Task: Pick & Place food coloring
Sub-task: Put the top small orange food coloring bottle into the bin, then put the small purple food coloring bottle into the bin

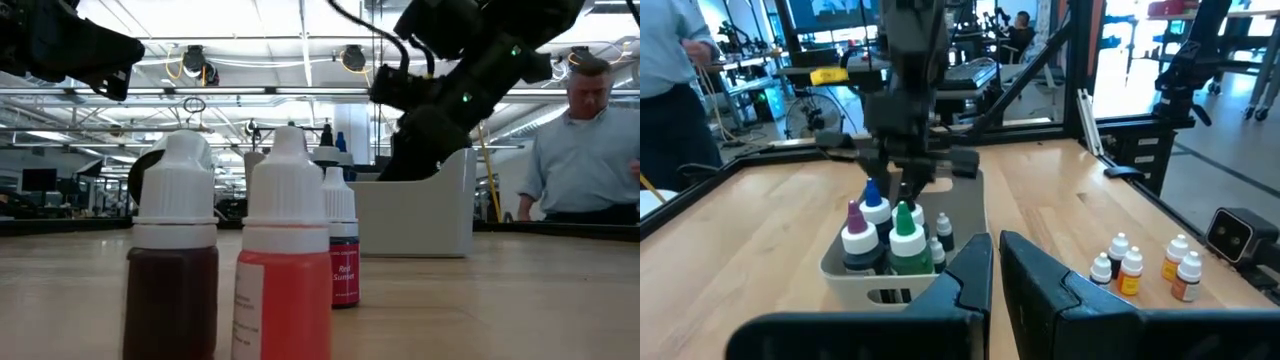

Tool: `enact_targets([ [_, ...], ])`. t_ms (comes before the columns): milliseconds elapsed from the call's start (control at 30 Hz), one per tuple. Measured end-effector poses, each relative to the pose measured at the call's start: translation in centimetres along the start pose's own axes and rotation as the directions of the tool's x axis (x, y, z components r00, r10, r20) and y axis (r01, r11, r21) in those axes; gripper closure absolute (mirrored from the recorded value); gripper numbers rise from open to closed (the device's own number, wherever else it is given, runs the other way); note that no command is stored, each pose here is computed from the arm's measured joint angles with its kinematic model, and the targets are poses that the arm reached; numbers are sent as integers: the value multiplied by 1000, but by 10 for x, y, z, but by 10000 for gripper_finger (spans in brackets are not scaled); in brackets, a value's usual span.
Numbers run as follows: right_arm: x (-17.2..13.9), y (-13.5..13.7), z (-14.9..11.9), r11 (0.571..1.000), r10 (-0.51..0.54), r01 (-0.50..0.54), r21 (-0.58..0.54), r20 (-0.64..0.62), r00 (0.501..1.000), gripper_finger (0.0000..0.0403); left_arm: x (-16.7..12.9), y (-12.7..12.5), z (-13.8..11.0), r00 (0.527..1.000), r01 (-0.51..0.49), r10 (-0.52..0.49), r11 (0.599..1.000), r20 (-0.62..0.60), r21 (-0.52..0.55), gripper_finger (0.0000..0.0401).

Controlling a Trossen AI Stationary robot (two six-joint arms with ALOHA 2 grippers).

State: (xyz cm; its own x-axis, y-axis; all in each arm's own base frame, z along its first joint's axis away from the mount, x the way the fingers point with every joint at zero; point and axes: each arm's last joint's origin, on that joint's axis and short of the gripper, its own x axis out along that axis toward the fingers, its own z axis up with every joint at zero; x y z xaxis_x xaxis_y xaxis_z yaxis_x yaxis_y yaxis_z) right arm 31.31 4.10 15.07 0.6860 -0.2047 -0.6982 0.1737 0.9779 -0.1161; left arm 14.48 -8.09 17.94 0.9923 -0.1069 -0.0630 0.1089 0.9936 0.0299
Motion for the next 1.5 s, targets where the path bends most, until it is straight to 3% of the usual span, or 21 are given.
enact_targets([
  [1067,10,-1,-2,1000,-4,4,16,9,1000,345,0,1,0,1000,-22,22,1000,-4,8,368],
  [1500,8,-3,0,998,-57,56,38,24,998,271,0,1,-1,1000,-18,18,1000,-8,-22,368],
])
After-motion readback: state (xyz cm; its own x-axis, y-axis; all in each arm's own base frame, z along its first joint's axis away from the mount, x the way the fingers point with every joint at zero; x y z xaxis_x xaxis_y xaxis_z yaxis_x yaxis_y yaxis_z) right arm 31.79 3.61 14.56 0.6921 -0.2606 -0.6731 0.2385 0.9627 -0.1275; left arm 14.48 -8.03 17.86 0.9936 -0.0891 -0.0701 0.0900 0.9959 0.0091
